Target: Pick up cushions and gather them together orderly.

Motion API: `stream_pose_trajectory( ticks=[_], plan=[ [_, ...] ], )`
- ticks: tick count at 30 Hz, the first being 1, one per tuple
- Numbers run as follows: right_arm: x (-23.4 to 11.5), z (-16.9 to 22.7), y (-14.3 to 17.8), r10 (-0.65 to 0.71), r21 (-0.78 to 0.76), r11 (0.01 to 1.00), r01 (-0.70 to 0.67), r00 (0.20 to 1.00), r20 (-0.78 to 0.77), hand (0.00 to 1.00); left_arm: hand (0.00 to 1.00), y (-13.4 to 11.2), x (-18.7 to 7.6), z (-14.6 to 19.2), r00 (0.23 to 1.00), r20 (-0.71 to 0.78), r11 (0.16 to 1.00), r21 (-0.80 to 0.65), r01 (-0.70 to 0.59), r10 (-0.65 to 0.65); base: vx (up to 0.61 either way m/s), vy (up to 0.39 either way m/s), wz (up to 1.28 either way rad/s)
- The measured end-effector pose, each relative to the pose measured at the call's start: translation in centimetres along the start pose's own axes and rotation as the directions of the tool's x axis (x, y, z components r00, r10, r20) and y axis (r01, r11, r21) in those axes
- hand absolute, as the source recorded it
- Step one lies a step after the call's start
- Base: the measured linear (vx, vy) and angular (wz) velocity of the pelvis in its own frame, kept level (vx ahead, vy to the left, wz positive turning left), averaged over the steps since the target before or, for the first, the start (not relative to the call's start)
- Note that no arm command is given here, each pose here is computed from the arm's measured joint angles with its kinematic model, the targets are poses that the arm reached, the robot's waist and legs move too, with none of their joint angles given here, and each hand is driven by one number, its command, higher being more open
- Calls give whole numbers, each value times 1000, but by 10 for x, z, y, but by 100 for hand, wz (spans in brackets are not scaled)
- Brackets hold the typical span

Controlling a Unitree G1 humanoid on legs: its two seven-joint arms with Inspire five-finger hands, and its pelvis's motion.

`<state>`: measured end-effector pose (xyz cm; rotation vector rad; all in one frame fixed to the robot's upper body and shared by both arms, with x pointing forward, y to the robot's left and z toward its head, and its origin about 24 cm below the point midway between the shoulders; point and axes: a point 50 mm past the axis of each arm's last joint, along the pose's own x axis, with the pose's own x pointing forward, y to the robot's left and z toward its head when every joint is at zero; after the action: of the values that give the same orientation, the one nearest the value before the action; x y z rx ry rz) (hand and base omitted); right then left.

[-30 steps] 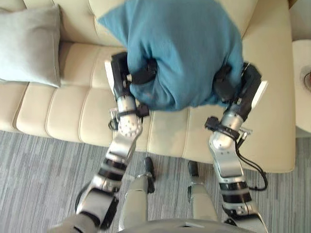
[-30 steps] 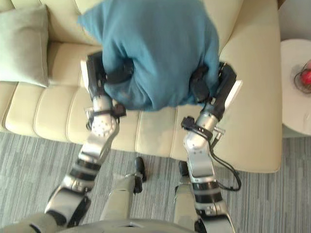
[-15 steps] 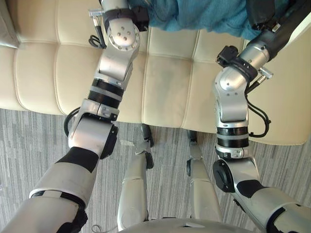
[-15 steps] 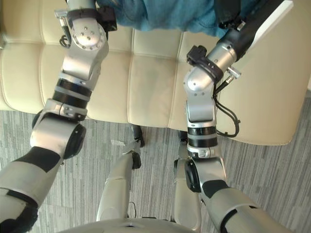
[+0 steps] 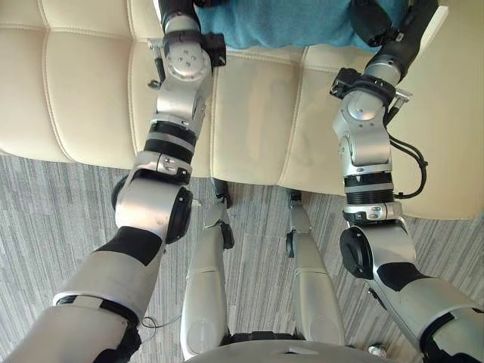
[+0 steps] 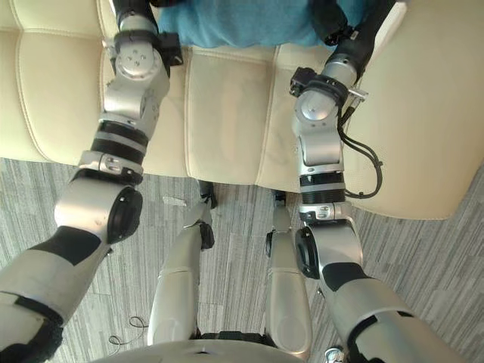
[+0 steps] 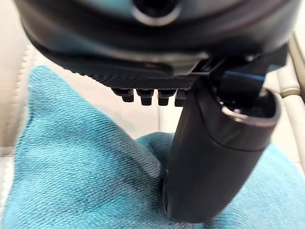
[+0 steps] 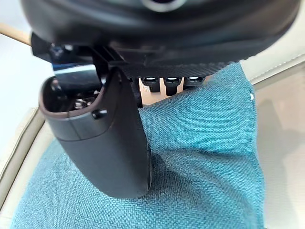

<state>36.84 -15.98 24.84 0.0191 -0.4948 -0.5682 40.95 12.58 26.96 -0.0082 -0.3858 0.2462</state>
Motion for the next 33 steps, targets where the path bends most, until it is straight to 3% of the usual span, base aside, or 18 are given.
stream_pose_trajectory(
  ticks=[5,13,17,21,24,27,30,33],
  plan=[
    [-28,-40,-20,4,-39,999,-8,995,-99,100,100,13,-25,-46,995,-96,999,-26,-40,37,101,-23,8],
    [-71,-62,-69,-40,-60,998,33,992,-116,100,100,43,-66,-74,991,-87,995,-7,-100,99,49,-38,9],
    [-88,-65,-107,-91,-89,993,83,992,-87,100,100,62,-102,-94,985,-109,988,-63,-140,132,65,-44,9],
    [-125,-90,-134,-1,-148,989,-29,980,-197,100,100,76,-158,-134,959,-261,981,-126,-145,109,121,-29,6],
    [-166,-118,-146,90,-148,977,-156,921,-379,100,100,84,-212,-168,902,-428,984,-122,-126,63,147,-20,5],
    [-205,-152,-154,128,-115,966,-233,812,-569,100,100,90,-254,-192,832,-554,990,-105,-92,19,106,-12,-2],
    [-246,-184,-164,134,-99,948,-302,663,-737,100,100,96,-289,-217,737,-676,997,-63,-40,-13,38,0,-1],
    [-290,-207,-179,94,-113,920,-376,492,-866,100,100,108,-329,-247,589,-808,999,30,38,2,0,0,0]
  ],
)
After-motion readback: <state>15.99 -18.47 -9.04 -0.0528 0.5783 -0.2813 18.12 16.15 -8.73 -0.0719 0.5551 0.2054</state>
